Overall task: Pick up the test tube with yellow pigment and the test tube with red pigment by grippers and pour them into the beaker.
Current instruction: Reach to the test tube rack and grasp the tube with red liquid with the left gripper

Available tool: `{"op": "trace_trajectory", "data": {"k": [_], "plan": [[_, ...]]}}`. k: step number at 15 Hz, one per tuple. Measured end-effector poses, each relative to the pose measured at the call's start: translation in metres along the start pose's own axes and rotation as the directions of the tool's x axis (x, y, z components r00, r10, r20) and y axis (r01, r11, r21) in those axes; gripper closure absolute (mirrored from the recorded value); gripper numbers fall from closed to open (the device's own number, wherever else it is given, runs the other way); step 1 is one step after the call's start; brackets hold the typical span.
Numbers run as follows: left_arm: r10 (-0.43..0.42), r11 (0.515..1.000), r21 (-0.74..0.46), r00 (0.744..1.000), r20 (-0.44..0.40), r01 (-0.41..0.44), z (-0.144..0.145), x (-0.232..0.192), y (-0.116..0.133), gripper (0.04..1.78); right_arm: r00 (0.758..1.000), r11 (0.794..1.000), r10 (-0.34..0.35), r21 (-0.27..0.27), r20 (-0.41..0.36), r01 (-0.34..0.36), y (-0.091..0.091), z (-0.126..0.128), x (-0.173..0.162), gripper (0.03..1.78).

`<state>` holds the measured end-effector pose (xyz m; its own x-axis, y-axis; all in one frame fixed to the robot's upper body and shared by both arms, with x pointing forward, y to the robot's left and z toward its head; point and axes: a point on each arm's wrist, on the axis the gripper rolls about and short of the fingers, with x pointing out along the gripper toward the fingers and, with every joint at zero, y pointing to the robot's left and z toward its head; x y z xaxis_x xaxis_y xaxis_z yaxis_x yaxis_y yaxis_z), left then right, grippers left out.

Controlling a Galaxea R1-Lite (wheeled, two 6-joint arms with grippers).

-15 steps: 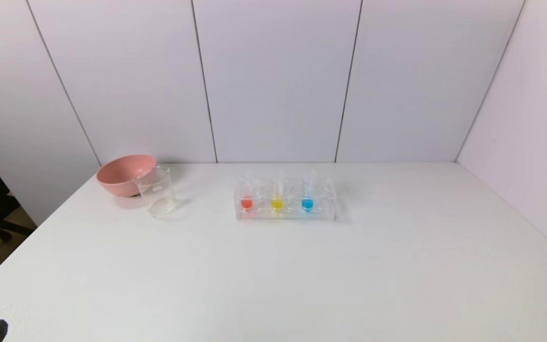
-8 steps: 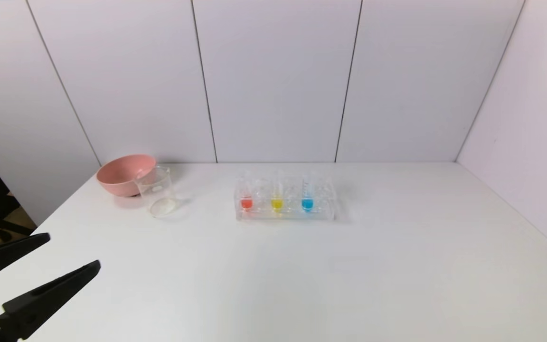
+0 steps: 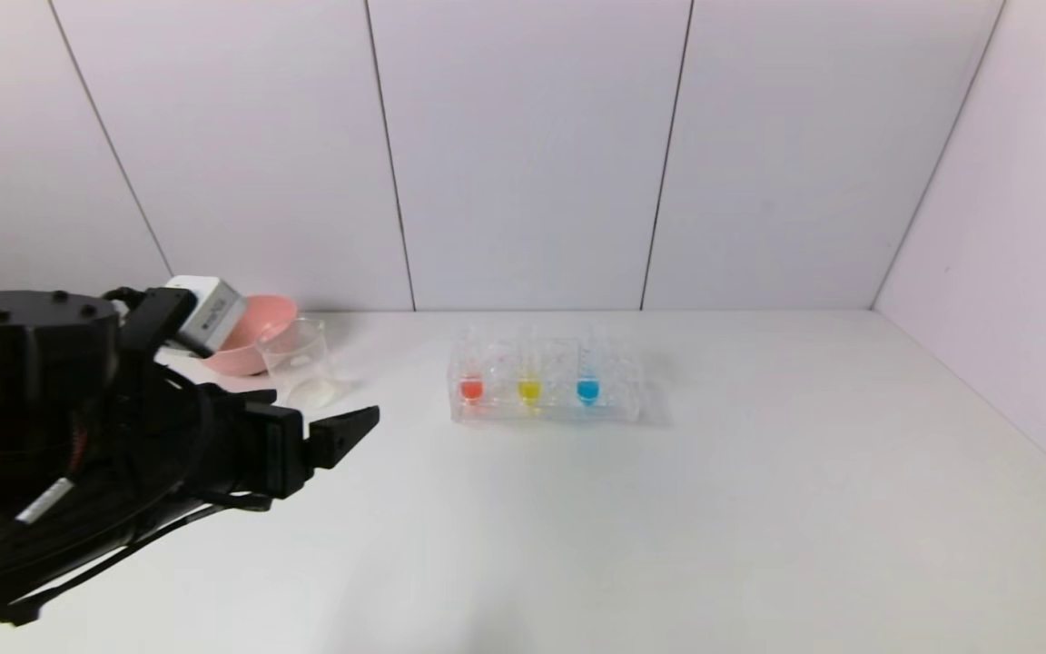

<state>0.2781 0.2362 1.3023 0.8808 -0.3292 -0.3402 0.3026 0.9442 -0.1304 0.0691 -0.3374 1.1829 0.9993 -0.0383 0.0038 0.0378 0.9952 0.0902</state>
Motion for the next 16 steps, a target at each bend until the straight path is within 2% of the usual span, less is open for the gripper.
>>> {"op": "trace_trajectory", "data": {"k": [4,6,10,16], "plan": [[0.18,0.984,-0.002,0.982,0.057,-0.18,-0.003,0.056,-0.023,0.06,1.0,1.0,0.0,0.0,0.0,0.0,0.0,0.0,0.0,0.1],[0.232,0.973,-0.016,0.968,0.099,-0.232,0.0,0.077,-0.036,0.06,1.0,1.0,0.0,0.0,0.0,0.0,0.0,0.0,0.0,0.1],[0.229,0.973,-0.008,0.966,0.12,-0.23,-0.008,0.108,-0.061,0.06,1.0,1.0,0.0,0.0,0.0,0.0,0.0,0.0,0.0,0.1],[0.211,0.977,-0.025,0.962,0.176,-0.21,-0.029,0.148,-0.074,0.06,1.0,1.0,0.0,0.0,0.0,0.0,0.0,0.0,0.0,0.1]]}}
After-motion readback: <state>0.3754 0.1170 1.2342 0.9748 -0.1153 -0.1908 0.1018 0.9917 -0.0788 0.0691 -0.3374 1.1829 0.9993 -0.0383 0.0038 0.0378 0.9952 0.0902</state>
